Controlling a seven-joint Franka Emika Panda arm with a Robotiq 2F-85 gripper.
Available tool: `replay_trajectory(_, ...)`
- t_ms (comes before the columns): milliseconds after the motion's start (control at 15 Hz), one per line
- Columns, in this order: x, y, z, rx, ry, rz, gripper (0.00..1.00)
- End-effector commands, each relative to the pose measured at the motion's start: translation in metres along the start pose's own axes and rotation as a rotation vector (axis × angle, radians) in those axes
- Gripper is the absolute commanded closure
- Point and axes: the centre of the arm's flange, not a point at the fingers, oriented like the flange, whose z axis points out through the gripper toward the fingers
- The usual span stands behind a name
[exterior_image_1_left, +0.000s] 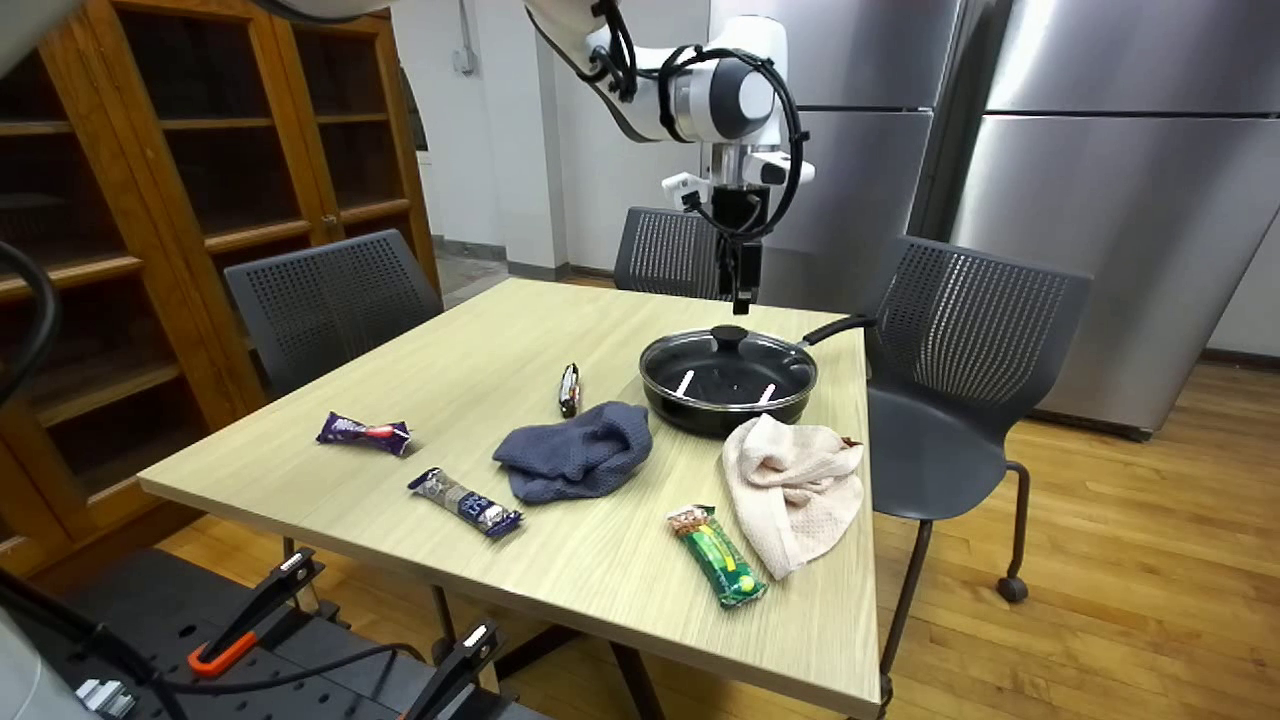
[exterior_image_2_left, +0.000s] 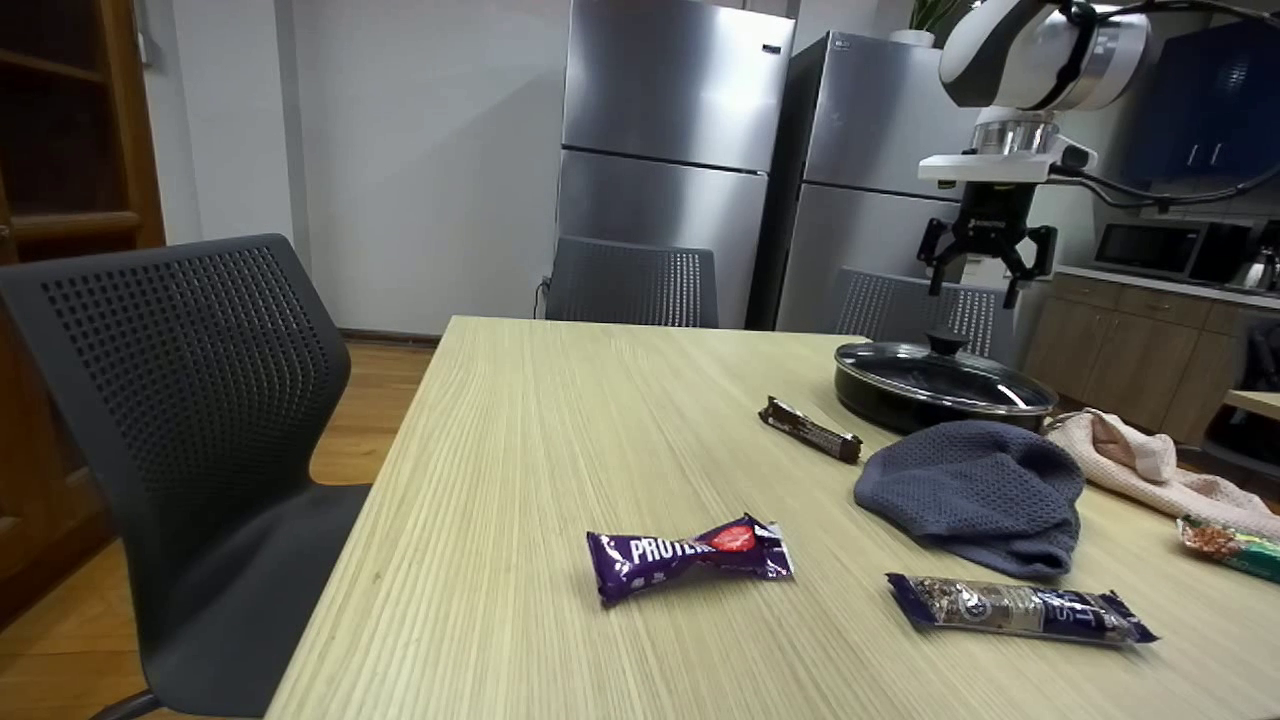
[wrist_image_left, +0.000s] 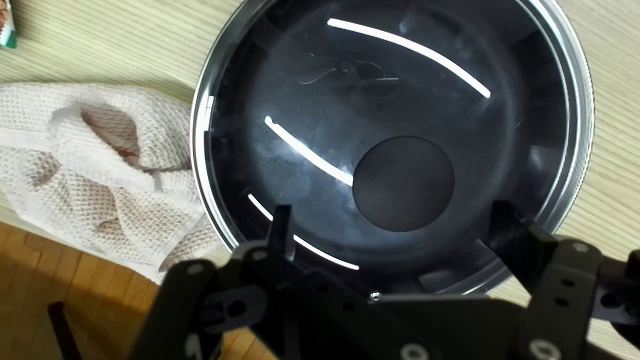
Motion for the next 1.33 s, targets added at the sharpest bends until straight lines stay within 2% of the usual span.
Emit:
replay_trajectory(0, 0.0, 0.0, -0.001, 0.001, 0.001, 0.0, 0.0)
replay_trajectory(333, 0.001, -0.001, -0.003, 0.002, 0.001, 0.001, 0.0)
replay_trajectory(733, 0.007, -0.008, 0.009, 0.022, 0.043, 0.008, 0.0)
replay_trajectory(1267, 0.005, -0.021, 0.043, -0.007, 0.001, 0.0, 0.0)
